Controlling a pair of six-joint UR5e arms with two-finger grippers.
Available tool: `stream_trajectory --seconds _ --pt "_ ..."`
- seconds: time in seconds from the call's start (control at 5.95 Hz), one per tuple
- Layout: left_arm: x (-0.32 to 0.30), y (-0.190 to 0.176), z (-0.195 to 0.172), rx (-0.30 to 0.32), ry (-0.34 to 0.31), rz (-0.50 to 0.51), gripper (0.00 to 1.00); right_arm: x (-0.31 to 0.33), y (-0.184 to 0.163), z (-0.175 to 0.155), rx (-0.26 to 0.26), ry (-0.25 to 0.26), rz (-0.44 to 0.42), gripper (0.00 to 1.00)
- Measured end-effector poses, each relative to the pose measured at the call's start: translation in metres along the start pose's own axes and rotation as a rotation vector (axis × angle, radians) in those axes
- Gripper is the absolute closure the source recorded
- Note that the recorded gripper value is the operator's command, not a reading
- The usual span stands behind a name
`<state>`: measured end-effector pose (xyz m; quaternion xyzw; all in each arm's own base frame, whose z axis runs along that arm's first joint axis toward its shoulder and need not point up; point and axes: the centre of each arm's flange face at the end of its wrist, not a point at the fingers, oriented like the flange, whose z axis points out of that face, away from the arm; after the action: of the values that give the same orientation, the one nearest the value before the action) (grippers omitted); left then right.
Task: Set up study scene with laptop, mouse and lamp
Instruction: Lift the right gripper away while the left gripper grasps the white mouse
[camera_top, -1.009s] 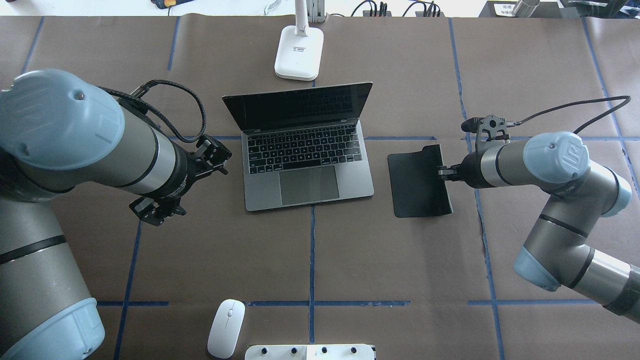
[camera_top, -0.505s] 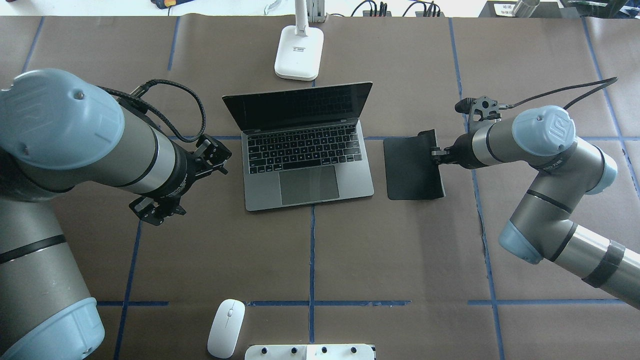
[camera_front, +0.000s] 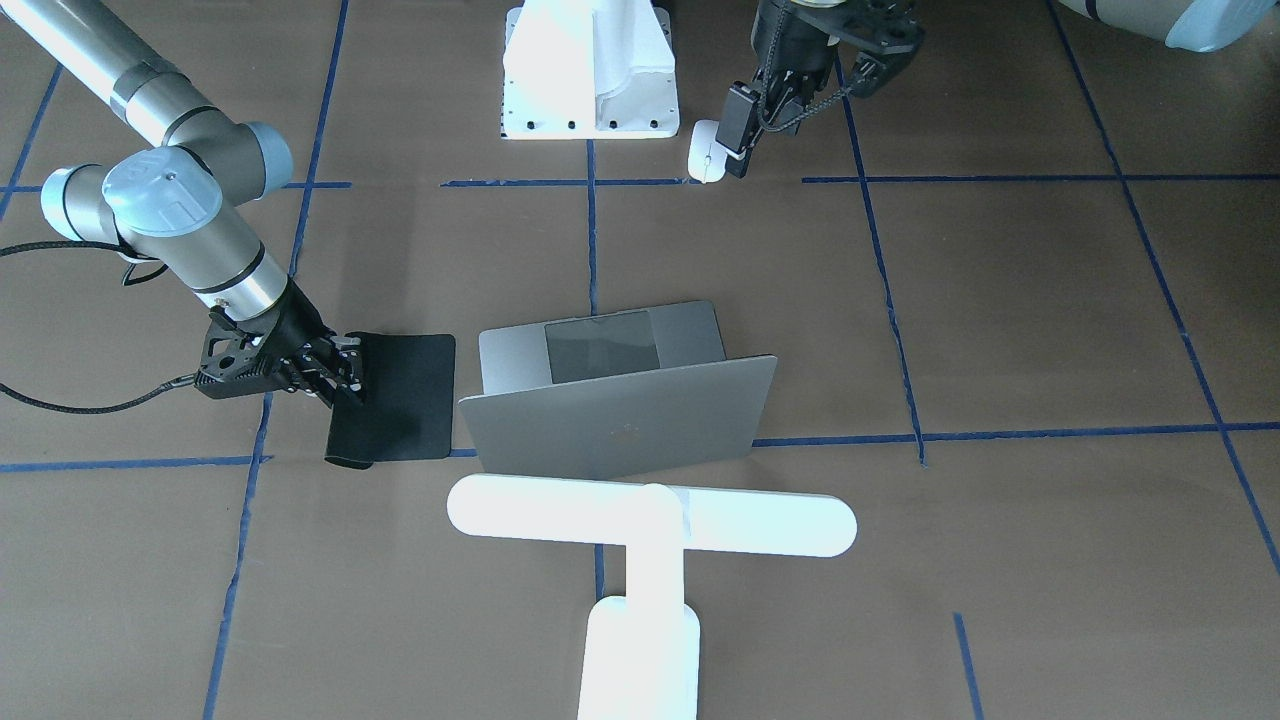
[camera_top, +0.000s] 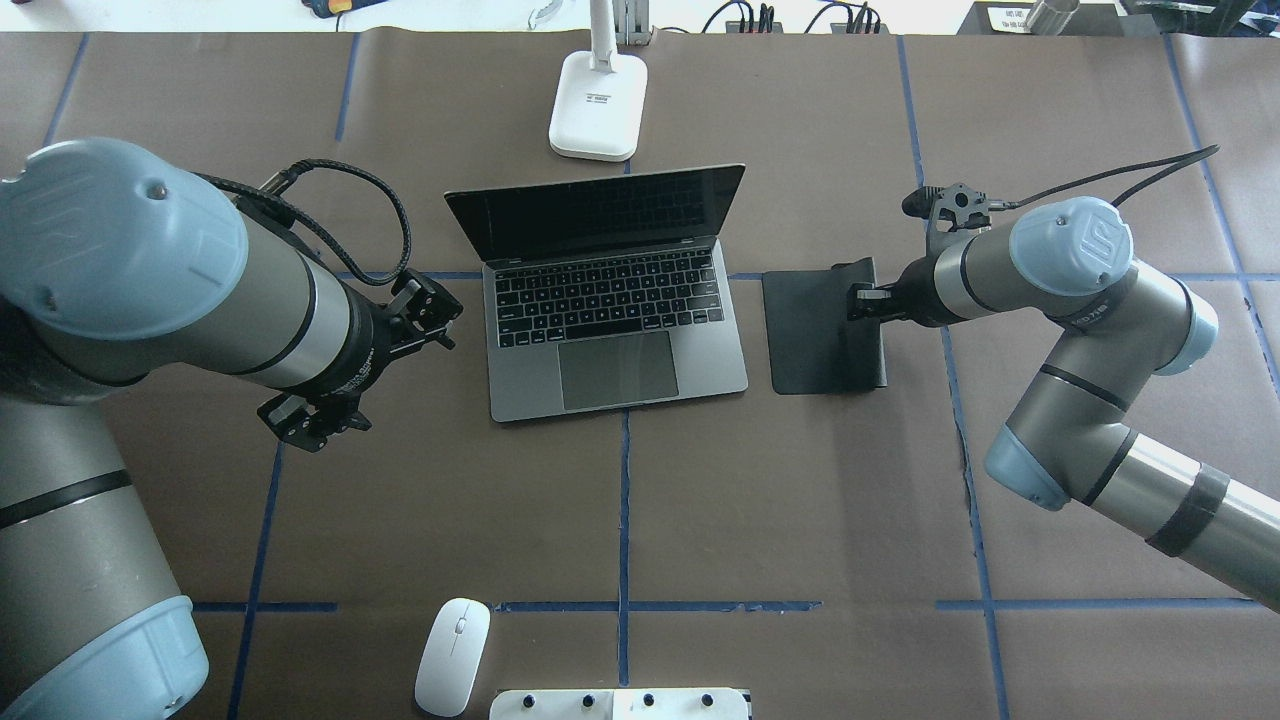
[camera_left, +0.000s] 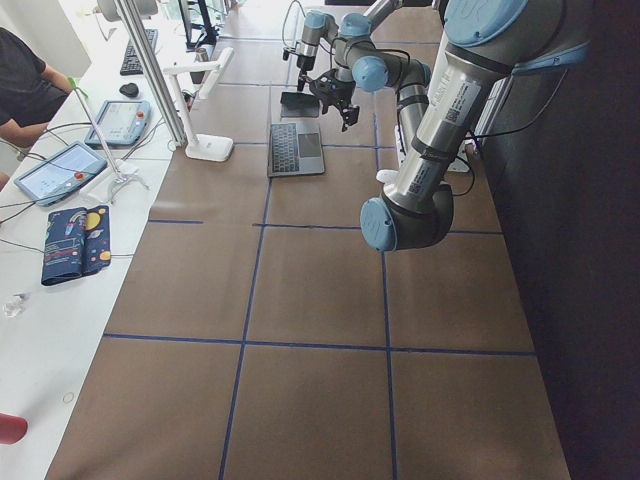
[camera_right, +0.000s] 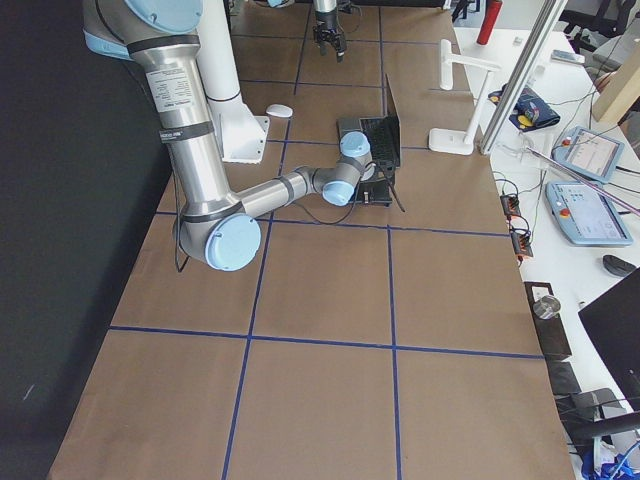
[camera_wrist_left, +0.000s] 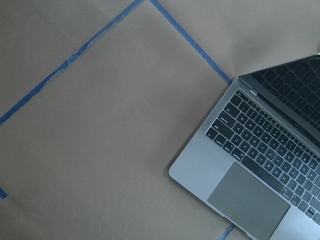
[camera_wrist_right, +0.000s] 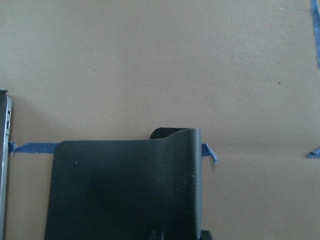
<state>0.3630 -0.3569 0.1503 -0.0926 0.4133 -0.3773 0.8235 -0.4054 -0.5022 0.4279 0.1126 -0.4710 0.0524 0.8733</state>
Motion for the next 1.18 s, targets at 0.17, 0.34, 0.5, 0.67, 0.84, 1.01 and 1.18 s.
stream_trajectory --seconds 0.17,0.34,0.5,0.67,0.84,1.01,1.18 --pt "-0.003 0.008 0.006 -0.012 -0.012 0.026 0.00 -0.003 -0.016 -0.011 -0.026 -0.006 0.020 0.00" --pt "-0.009 0.023 0.015 -0.033 -0.032 0.092 0.00 -0.005 -0.039 -0.027 -0.048 -0.004 0.050 0.00" --pt "-0.016 0.038 0.023 -0.059 -0.051 0.208 0.00 0.000 -0.058 -0.042 -0.057 0.008 0.078 0.00" --pt "-0.027 0.050 0.034 -0.086 -0.071 0.363 0.00 0.010 -0.075 -0.060 -0.063 0.018 0.092 0.00" --pt "-0.043 0.059 0.049 -0.113 -0.094 0.506 0.00 0.021 -0.089 -0.082 -0.070 0.030 0.080 0.00" --pt "-0.068 0.069 0.072 -0.152 -0.104 0.623 0.00 0.029 -0.099 -0.106 -0.081 0.063 0.047 0.00" --pt "-0.094 0.079 0.099 -0.193 -0.097 0.695 0.00 0.034 -0.105 -0.130 -0.100 0.108 0.012 0.00"
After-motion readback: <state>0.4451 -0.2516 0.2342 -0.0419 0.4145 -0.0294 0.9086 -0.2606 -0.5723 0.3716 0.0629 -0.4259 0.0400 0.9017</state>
